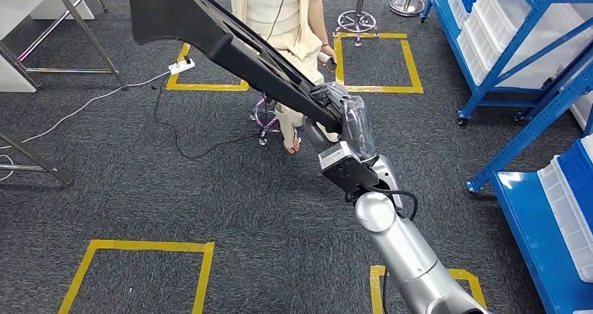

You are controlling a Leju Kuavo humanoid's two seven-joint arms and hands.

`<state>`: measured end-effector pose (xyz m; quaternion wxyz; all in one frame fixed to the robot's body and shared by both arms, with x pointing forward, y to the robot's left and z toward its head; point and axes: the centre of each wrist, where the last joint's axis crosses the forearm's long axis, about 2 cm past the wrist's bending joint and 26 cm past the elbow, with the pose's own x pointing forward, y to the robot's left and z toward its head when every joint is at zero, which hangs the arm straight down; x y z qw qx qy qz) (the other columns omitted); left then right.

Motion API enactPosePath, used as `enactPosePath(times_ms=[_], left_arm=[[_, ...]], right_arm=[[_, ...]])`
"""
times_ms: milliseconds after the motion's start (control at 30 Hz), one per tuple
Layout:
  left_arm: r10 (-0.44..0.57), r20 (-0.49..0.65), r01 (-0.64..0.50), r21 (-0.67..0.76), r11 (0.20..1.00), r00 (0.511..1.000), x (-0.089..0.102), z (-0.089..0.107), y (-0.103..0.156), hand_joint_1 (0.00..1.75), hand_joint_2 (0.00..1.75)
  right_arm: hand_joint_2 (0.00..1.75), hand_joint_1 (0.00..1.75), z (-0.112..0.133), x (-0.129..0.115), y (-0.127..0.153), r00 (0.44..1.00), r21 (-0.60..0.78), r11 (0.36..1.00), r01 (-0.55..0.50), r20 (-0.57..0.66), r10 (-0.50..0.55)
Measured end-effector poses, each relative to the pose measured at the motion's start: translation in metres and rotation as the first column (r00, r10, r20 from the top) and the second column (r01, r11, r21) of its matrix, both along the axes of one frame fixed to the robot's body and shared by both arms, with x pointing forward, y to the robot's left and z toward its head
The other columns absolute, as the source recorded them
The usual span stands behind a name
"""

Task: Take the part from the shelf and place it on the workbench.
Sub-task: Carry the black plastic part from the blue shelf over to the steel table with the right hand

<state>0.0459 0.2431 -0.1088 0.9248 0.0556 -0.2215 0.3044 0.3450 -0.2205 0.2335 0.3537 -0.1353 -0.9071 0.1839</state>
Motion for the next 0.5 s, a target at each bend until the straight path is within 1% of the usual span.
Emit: enactPosePath(times_ms=[233,500], left_arm=[[0.007,-0.006,-0.007,-0.003,1.0,1.0,0.0001,0.0001,-0.0013,0.0,0.0],[0.007,-0.005,-0.007,-0.009,1.0,1.0,-0.0002,0.0002,-0.0028,0.0,0.0]], right_arm=[[1.75,1.75,0.004,0.0024,0.0018,1.0,0.001,1.0,-0.007,0.004,0.007],[1.75,1.75,0.0022,0.0028,0.0019,1.0,-0.011,1.0,-0.011,-0.007,0.011]])
